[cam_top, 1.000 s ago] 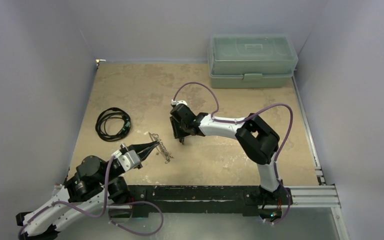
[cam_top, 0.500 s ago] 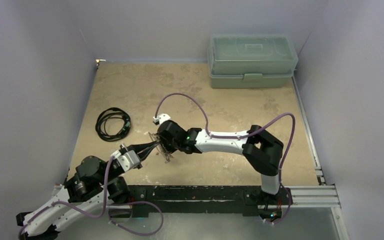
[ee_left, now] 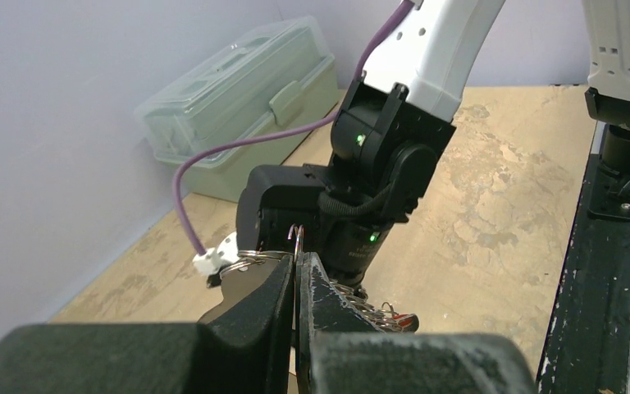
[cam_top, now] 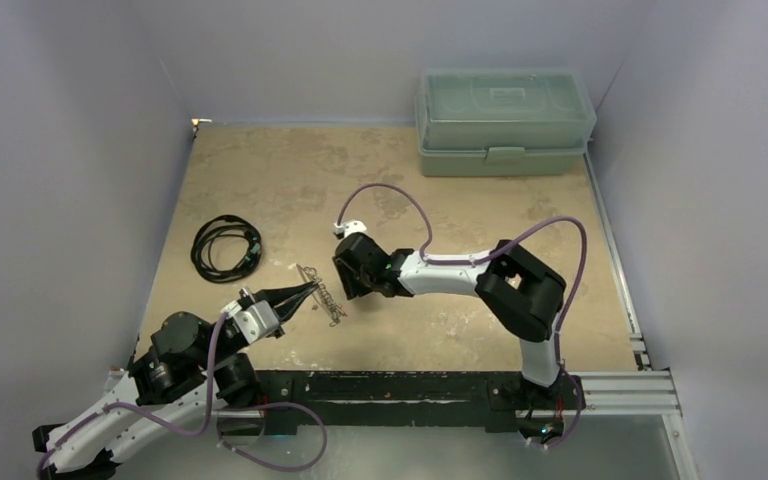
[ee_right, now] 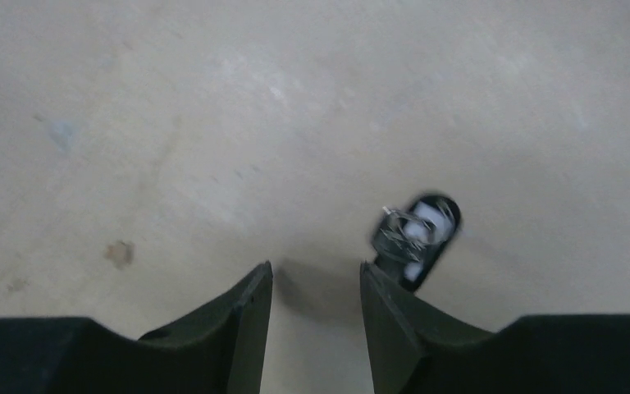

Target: Put the keys on the keyring

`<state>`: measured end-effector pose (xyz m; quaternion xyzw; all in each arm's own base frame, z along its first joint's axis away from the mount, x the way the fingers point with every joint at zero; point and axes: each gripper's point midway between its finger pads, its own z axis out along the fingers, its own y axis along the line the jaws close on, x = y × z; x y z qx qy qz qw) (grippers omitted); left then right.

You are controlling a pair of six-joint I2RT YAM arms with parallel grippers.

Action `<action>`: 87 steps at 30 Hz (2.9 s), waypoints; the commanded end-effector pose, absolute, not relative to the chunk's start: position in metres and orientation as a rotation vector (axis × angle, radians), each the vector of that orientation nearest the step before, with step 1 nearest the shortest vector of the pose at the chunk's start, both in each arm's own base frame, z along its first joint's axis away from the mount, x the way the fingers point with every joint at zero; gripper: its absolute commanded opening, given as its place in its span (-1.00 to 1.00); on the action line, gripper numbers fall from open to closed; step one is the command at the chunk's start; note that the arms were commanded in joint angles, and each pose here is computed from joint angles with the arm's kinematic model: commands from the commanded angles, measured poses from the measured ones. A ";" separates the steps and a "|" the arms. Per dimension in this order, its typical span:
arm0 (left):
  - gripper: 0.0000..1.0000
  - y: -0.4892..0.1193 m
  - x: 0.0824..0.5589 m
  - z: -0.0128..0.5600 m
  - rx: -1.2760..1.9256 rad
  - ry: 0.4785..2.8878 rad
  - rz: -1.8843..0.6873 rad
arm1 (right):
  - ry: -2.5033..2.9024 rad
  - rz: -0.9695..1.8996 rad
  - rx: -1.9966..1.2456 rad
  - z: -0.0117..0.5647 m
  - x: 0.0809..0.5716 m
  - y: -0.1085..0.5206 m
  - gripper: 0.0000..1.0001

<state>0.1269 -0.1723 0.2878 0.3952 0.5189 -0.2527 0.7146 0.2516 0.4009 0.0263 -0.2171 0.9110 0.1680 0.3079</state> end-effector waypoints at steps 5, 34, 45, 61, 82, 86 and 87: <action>-1.00 -0.170 0.125 0.307 0.817 1.099 -0.590 | 2.452 0.159 -0.393 0.028 0.276 0.298 -0.03; -1.00 -0.171 0.123 0.307 0.819 1.088 -0.601 | 2.416 0.674 -0.231 0.076 0.300 0.381 -0.22; -1.00 -0.171 0.121 0.308 0.818 1.083 -0.609 | 2.461 0.600 -0.206 0.053 0.304 0.378 -0.29; -1.00 -0.171 0.121 0.308 0.820 1.084 -0.611 | 2.384 0.527 -0.163 0.088 0.313 0.361 -0.27; -1.00 -0.171 0.121 0.308 0.822 1.086 -0.613 | 2.471 0.362 -0.175 0.032 0.320 0.354 -0.69; -1.00 -0.171 0.121 0.308 0.820 1.084 -0.613 | 2.483 0.341 -0.187 0.028 0.319 0.351 -0.97; -1.00 -0.171 0.121 0.308 0.819 1.083 -0.614 | 2.484 0.335 -0.191 0.027 0.319 0.350 -1.00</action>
